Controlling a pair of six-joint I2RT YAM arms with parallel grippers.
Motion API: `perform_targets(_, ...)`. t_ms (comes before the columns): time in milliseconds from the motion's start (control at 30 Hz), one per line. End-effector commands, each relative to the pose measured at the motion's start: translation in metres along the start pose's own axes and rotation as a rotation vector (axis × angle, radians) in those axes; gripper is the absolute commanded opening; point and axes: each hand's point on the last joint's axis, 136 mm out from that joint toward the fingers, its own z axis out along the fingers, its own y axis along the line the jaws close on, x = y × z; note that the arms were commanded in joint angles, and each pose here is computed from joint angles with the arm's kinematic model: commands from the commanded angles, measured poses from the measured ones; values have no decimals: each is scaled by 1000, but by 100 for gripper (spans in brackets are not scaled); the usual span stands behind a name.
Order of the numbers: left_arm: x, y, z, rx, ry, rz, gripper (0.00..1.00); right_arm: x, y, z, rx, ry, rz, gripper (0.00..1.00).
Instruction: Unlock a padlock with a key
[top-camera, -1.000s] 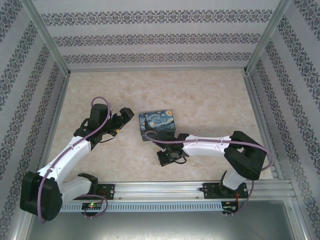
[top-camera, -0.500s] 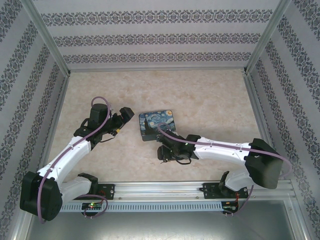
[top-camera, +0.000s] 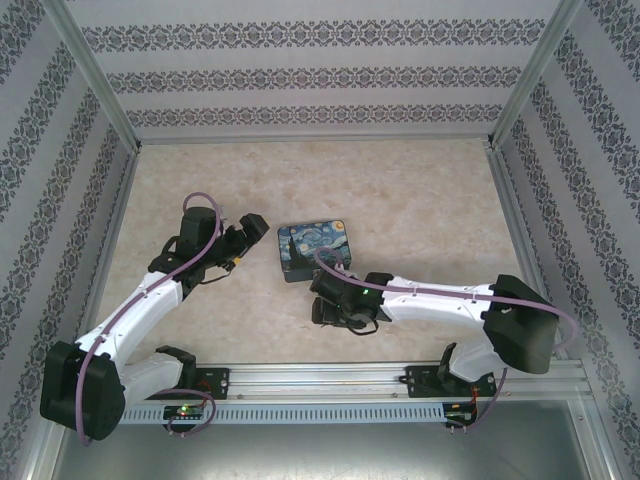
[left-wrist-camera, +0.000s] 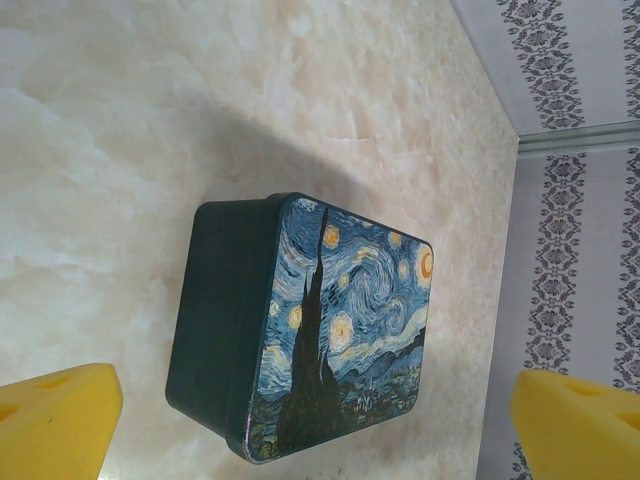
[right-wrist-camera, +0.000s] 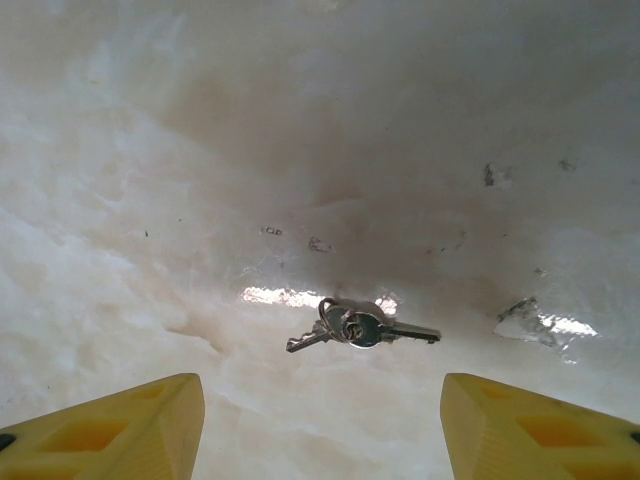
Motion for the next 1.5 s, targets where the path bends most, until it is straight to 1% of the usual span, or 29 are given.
perform_targets(0, -3, -4, 0, 27, -4, 1, 100, -3, 2, 1, 27, -11, 15, 65)
perform_targets(133, -2, -5, -1, 28, 0, 2, 100, 2, 1, 5, 28, 9, 36, 65)
perform_targets(300, -1, -3, -1, 26, 1, 0, 100, 2, 2, 6, 35, 3, 77, 65)
perform_targets(533, 0, -2, 0, 36, 1, -11, 100, 10, -3, 13, 51, 14, 385, 65)
perform_targets(600, 0, -2, -1, 41, -3, -14, 100, 8, -1, 12, 55, 4, 434, 64)
perform_targets(667, 0, -2, -2, 45, -8, -19, 100, 3, 1, 10, 58, -16, 438, 63)
perform_targets(733, 2, -2, -4, 49, -8, -19, 100, -3, 5, 7, 54, -29, 389, 62)
perform_targets(833, 3, -1, -6, 46, -6, -17, 100, -13, 12, 0, 47, -55, 209, 61)
perform_targets(900, 5, 0, -7, 45, 1, -14, 100, -21, 23, -4, 3, -58, 24, 61)
perform_targets(933, 5, 1, -7, 43, 2, -13, 100, -24, 25, -7, 3, -52, -80, 61)
perform_targets(967, 6, 0, -7, 44, 4, -12, 100, -26, 32, -8, -17, -53, -223, 62)
perform_targets(1000, 6, 0, -7, 46, 7, -9, 100, -25, 32, -8, -7, -47, -314, 62)
perform_targets(1033, 7, 1, -7, 45, 8, -10, 100, -25, 29, -8, 4, -29, -385, 62)
perform_targets(1100, 8, 2, -7, 43, 13, -8, 100, -21, 32, -5, -24, -5, -512, 62)
perform_targets(1200, 8, 2, -7, 39, 12, -8, 100, -22, 29, -2, -26, 16, -584, 62)
perform_targets(1467, 6, 3, -10, 36, -3, -13, 100, -23, 25, 17, -23, 55, -571, 60)
